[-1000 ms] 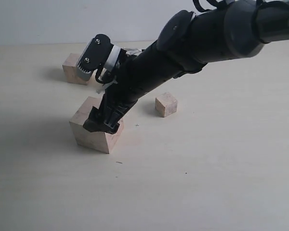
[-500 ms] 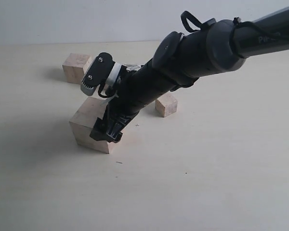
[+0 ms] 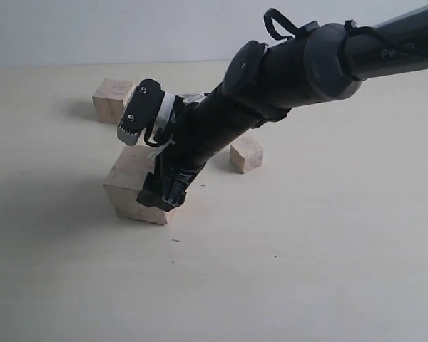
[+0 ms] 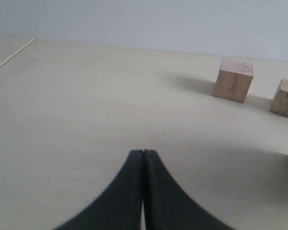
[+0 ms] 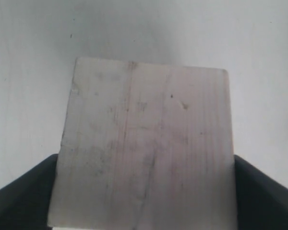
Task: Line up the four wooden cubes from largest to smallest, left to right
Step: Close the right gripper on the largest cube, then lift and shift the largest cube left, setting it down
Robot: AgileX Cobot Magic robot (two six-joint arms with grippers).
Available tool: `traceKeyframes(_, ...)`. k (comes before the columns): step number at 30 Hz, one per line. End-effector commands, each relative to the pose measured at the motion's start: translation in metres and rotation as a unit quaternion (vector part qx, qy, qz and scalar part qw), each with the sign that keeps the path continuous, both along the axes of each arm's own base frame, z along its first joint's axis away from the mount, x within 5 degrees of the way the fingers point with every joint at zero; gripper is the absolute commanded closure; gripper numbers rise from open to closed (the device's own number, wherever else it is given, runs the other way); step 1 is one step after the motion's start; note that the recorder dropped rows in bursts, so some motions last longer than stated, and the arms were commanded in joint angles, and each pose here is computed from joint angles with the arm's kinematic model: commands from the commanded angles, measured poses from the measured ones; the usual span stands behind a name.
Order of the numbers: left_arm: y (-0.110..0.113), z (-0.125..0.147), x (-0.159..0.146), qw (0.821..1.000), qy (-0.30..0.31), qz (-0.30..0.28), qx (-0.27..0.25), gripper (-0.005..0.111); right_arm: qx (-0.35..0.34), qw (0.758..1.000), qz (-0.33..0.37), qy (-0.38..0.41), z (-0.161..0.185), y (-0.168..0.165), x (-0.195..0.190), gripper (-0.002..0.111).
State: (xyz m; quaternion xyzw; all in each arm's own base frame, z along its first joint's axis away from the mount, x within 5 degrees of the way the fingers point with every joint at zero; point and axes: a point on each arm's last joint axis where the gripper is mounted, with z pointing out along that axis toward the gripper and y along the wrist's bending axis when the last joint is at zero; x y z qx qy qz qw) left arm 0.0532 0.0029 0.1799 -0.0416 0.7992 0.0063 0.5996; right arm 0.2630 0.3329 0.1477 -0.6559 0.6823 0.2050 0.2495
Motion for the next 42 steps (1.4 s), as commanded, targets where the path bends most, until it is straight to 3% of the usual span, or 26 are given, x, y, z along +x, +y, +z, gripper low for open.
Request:
traceKeyframes(1, 0.000, 0.001, 0.000, 1.000, -0.009, -0.003, 0.002, 0.107, 0.027, 0.998, 0.039, -0.038, 0.041, 0.012, 0.008, 0.108)
traceKeyframes(4, 0.000, 0.001, 0.000, 1.000, -0.009, -0.003, 0.002, 0.107, 0.034, 0.996, 0.068, -0.056, 0.061, 0.017, 0.014, 0.108)
traceKeyframes(9, 0.000, 0.001, 0.000, 1.000, -0.009, -0.003, 0.002, 0.107, 0.060, 0.994, 0.060, -0.073, 0.088, 0.014, 0.037, 0.108)
traceKeyframes(13, 0.000, 0.001, 0.000, 1.000, -0.009, -0.003, 0.002, 0.107, 0.102, 0.992, 0.066, -0.029, 0.091, 0.011, 0.052, 0.108)
traceKeyframes(16, 0.000, 0.001, 0.000, 1.000, -0.009, -0.003, 0.002, 0.107, 0.147, 0.983, 0.106, 0.009, 0.078, 0.012, 0.060, 0.108)
traceKeyframes(20, 0.000, 0.001, 0.000, 1.000, -0.009, -0.003, 0.002, 0.107, 0.146, 0.976, 0.160, 0.012, 0.055, 0.012, 0.066, 0.108)
traceKeyframes(26, 0.000, 0.001, 0.000, 1.000, -0.009, -0.003, 0.002, 0.107, 0.149, 0.974, 0.168, 0.026, 0.026, 0.017, 0.071, 0.108)
traceKeyframes(32, 0.000, 0.001, 0.000, 1.000, -0.009, -0.003, 0.002, 0.107, 0.185, 0.970, 0.155, -0.006, 0.021, 0.015, 0.084, 0.108)
traceKeyframes(37, 0.000, 0.001, 0.000, 1.000, -0.009, -0.003, 0.002, 0.107, 0.186, 0.971, 0.148, 0.025, -0.005, 0.011, 0.090, 0.108)
traceKeyframes(42, 0.000, 0.001, 0.000, 1.000, -0.009, -0.003, 0.002, 0.107, 0.185, 0.971, 0.146, 0.032, -0.011, 0.008, 0.092, 0.108)
